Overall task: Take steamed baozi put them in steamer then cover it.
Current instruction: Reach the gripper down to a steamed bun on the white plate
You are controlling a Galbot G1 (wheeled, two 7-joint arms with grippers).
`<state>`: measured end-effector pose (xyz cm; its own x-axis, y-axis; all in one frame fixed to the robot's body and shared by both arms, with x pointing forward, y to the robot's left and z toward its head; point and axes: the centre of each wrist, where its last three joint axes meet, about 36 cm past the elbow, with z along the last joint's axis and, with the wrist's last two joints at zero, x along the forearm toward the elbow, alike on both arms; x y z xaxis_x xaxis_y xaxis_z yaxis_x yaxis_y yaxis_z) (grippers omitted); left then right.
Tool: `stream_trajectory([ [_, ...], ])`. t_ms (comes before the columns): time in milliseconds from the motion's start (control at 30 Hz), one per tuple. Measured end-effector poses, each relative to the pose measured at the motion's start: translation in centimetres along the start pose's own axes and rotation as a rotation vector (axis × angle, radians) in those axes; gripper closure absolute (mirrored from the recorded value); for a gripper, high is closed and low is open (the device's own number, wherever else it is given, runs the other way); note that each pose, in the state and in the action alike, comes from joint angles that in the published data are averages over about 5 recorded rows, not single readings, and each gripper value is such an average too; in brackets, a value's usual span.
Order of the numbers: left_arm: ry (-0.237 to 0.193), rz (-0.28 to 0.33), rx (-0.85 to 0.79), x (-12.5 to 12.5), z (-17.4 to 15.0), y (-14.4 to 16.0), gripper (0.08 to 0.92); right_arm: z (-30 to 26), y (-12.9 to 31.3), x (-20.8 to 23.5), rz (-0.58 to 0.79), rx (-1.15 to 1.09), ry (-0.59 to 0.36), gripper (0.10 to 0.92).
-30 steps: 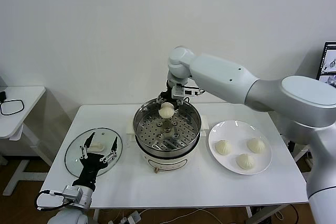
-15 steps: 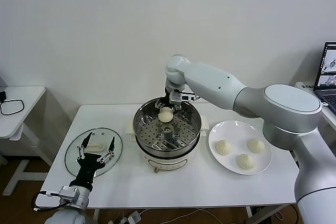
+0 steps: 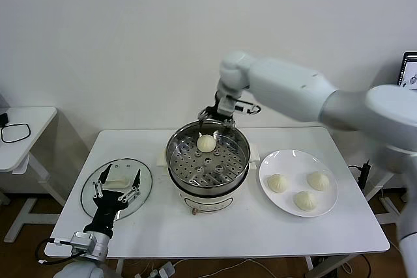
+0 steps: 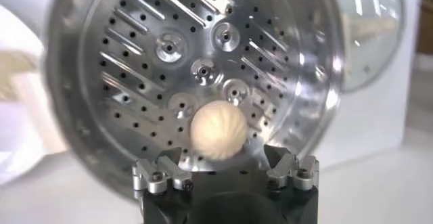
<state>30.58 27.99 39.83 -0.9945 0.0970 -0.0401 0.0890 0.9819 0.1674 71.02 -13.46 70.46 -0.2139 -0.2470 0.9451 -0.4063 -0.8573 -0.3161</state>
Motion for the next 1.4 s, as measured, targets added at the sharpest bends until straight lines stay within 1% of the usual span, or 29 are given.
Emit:
stream_trajectory([
  [167, -0.007, 0.005, 0.003, 0.2, -0.4, -0.3, 0.177, 1.0, 5.6, 2.0, -0.005, -0.282, -0.002, 0.200],
  [333, -0.014, 0.009, 0.006, 0.3, -0.8, -0.6, 0.177, 1.7, 11.3, 2.4, -0.043, -0.557, 0.003, 0.200],
  [467, -0.014, 0.007, 0.006, 0.4, -0.9, -0.6, 0.177, 2.0, 15.3, 1.6, -0.084, -0.739, 0.003, 0.200],
  [600, -0.014, 0.007, 0.007, 0.4, -0.9, -0.6, 0.177, 2.0, 18.5, -0.3, -0.115, -0.865, -0.003, 0.200],
  [800, -0.010, 0.009, 0.011, 0.3, -0.7, -0.7, 0.177, 2.0, 21.9, -3.7, -0.139, -0.980, 0.005, 0.200],
  [967, -0.006, 0.012, 0.016, 0.2, -0.5, -0.9, 0.177, 2.2, 23.8, -6.4, -0.144, -1.042, 0.022, 0.200],
  [1400, 0.008, 0.006, 0.018, 0.0, 0.2, -0.8, 0.177, 2.1, 25.7, -12.3, -0.151, -1.120, 0.033, 0.200],
])
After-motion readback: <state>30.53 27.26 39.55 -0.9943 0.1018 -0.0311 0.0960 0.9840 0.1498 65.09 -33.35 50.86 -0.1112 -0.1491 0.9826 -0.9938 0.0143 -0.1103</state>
